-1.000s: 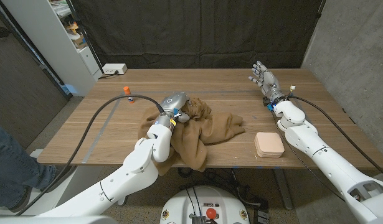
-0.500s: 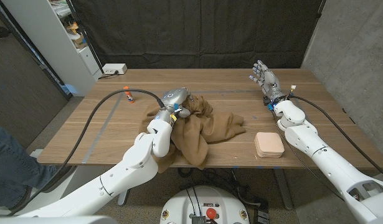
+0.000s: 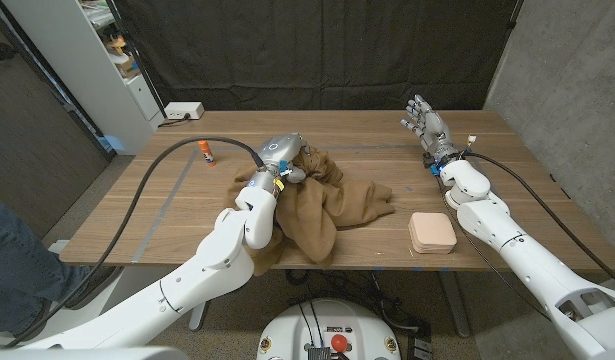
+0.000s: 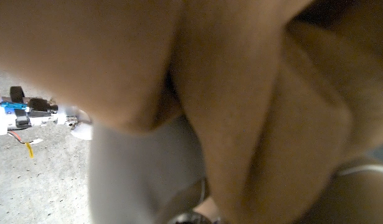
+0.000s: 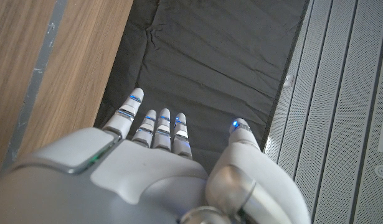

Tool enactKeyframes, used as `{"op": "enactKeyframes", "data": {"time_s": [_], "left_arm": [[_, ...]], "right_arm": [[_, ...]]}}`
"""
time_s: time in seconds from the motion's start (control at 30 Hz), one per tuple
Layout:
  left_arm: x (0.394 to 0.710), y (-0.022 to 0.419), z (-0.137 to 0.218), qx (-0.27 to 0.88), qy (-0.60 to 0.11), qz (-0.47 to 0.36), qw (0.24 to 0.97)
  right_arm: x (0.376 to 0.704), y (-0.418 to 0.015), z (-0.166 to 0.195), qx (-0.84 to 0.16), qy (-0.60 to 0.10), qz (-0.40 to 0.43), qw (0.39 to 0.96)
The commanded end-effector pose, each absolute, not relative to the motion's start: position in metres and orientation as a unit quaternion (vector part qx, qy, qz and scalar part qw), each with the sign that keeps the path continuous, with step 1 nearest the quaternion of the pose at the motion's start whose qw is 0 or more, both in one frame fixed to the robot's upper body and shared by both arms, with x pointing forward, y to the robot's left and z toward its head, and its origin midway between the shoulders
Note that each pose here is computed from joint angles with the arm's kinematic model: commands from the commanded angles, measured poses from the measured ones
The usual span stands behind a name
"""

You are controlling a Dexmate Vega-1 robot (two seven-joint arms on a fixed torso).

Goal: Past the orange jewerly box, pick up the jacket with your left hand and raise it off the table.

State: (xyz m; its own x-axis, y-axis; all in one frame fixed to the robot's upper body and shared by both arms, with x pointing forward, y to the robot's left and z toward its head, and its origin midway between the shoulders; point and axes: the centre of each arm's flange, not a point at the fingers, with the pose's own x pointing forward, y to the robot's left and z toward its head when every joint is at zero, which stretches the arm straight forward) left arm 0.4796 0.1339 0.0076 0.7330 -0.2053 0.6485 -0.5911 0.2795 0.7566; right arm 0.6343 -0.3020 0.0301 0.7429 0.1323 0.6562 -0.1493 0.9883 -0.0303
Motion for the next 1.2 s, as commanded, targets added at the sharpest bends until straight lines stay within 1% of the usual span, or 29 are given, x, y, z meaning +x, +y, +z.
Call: {"op": "enactKeyframes", "data": {"time_s": [0.03,0.5,1.2], "left_arm": [[0.467,0.135,0.017,0.58,-0.353,0.146,0.719],[0.454,0.135,0.033,0.581,-0.367,0.158,0.709],[0.437,0.131,0.061,0.593,-0.379,0.176,0.689]], "right_arm": [[0.634,-0.302,0.033,0.01,-0.356,0.08,0.931],[0.634,-0.299,0.033,0.007,-0.354,0.084,0.931],[0.626,-0.307,0.032,0.004,-0.356,0.08,0.931]]}}
